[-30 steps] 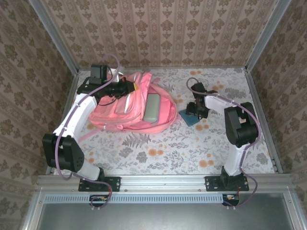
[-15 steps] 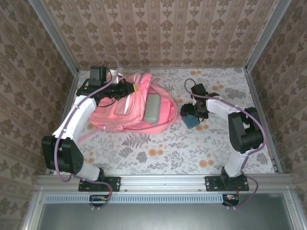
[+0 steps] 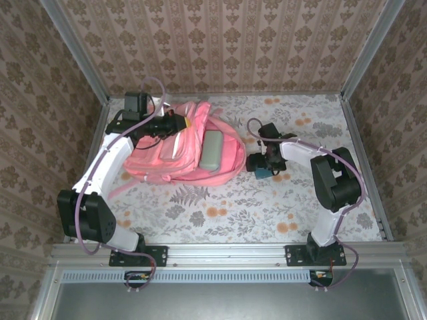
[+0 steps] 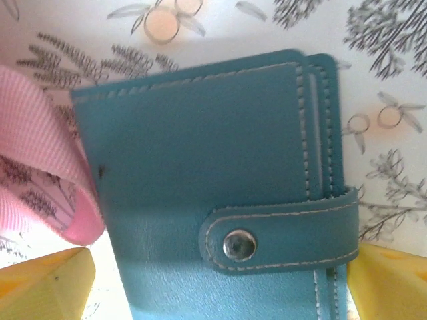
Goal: Pack the student bag
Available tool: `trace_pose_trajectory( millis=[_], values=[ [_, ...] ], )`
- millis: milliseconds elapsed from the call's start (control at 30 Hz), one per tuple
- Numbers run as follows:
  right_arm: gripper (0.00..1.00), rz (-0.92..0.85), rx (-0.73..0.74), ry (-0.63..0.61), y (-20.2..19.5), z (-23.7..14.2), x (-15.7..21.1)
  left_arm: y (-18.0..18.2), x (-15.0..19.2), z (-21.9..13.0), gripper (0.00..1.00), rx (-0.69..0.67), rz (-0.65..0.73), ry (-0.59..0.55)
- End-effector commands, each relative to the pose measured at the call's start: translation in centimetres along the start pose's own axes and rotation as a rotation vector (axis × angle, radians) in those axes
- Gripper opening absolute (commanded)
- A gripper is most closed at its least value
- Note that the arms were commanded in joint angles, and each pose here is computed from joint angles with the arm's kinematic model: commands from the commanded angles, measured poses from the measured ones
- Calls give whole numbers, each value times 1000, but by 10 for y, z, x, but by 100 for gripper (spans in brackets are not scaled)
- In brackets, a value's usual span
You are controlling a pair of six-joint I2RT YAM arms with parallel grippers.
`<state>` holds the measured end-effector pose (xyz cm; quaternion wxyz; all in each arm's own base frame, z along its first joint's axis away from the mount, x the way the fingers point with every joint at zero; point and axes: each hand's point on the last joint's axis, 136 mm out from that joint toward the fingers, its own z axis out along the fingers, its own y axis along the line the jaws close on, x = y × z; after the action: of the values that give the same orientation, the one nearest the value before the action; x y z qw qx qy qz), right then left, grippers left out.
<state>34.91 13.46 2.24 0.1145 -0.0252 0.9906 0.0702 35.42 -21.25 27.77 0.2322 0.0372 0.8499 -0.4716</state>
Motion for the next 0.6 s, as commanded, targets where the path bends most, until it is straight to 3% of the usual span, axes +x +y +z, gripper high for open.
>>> trace_pose_trajectory(
  millis=[0,200,433,567],
  values=[
    [97,-29,45,69,-3,-1,27,-32,-7,-18,0,86,73,-43],
    [93,-53,149,83,-14,8,29,-33,-7,-17,0,89,74,-43],
    [64,-47,173,74,-17,6,25,-34,-6,-20,0,86,79,-45],
    [60,-35,160,20,-16,-14,23,-35,-8,-22,0,83,81,-54]
  ],
)
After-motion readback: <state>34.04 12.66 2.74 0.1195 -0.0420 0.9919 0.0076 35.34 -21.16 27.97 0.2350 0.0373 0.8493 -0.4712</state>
